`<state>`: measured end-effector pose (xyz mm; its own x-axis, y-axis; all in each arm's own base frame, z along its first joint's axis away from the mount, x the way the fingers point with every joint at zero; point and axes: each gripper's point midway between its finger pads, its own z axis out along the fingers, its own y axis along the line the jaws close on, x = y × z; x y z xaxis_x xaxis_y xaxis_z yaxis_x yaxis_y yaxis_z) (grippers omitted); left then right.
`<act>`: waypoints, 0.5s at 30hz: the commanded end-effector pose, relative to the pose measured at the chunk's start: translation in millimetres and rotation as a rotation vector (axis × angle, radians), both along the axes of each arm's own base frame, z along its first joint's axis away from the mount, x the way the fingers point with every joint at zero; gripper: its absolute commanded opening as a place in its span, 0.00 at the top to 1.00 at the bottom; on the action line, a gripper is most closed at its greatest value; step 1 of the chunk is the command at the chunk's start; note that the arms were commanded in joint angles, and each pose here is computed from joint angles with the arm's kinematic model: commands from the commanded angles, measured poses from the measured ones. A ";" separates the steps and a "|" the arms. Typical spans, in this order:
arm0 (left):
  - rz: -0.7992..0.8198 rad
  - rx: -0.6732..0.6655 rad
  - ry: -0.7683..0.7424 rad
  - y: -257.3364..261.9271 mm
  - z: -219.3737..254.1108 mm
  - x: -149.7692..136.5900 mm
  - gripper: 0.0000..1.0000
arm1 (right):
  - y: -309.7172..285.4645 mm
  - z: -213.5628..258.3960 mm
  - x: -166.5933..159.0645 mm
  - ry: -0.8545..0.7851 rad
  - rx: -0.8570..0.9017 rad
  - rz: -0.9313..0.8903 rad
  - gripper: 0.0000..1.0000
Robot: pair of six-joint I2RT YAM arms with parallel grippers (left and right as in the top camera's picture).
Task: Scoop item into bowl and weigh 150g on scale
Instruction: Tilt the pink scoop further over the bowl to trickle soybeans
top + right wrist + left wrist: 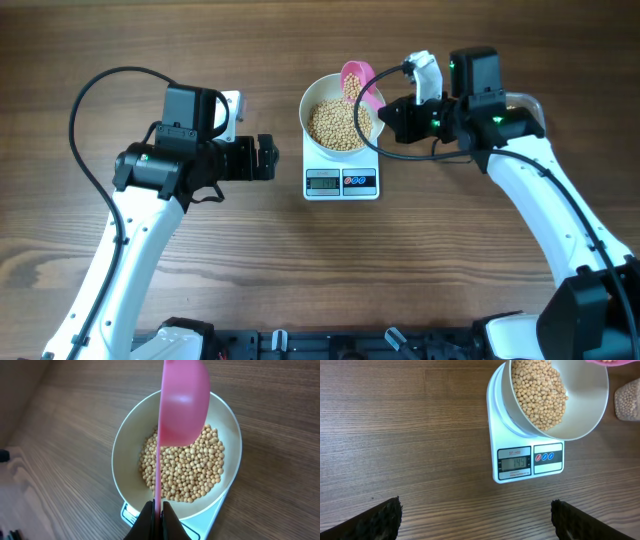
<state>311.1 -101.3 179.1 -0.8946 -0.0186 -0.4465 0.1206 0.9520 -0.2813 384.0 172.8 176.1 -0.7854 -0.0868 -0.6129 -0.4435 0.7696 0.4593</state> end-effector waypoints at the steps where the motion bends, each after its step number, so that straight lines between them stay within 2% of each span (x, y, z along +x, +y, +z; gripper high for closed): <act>1: 0.011 -0.004 -0.018 1.5 7.1 4.3 0.00 | -1.9 29.2 5.0 -0.045 0.079 0.003 0.96; 15: 0.011 -0.004 -0.018 1.5 7.2 4.3 0.00 | -11.5 29.3 7.1 -0.021 0.100 -0.029 0.96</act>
